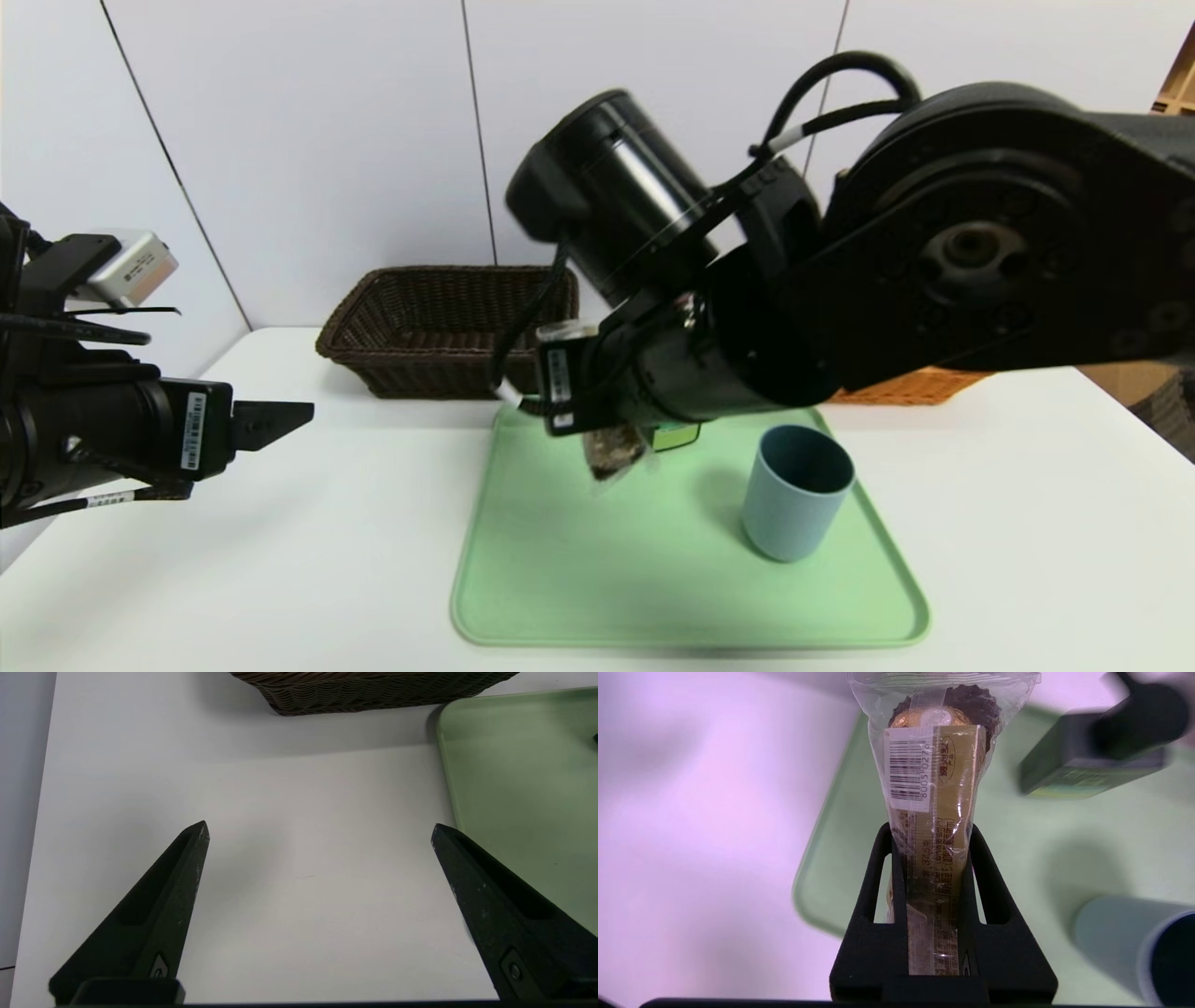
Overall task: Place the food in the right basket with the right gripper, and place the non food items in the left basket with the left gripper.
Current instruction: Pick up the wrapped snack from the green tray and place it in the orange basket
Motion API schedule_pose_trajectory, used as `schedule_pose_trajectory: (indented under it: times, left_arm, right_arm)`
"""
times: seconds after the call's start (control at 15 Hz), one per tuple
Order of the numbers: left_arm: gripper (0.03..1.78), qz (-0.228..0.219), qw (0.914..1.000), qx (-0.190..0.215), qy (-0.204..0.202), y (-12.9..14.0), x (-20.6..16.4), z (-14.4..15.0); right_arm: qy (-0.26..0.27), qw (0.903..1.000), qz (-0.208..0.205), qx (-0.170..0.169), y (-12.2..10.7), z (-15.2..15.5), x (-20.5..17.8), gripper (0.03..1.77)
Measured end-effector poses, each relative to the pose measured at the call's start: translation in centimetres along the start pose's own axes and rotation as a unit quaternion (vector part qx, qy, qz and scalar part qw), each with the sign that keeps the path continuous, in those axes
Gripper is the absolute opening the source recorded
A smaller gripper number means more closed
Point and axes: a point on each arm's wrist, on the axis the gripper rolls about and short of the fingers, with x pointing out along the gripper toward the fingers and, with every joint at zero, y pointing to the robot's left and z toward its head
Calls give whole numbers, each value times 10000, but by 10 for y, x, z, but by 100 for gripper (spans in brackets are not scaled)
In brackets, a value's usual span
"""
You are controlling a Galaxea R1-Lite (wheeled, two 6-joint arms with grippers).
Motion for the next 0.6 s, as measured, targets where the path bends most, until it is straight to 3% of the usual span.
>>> schedule_pose_trajectory:
  times: [0.27, 0.6]
  left_arm:
    - [169, -20, 10000, 15, -10, -1, -1, 0]
    - [169, -37, 10000, 23, -19, -1, -2, 0]
  right_arm:
    - [-658, 9972, -342, 97, -51, 34, -23, 31]
    - [-1549, 9817, -1015, 446, -128, 69, -62, 31]
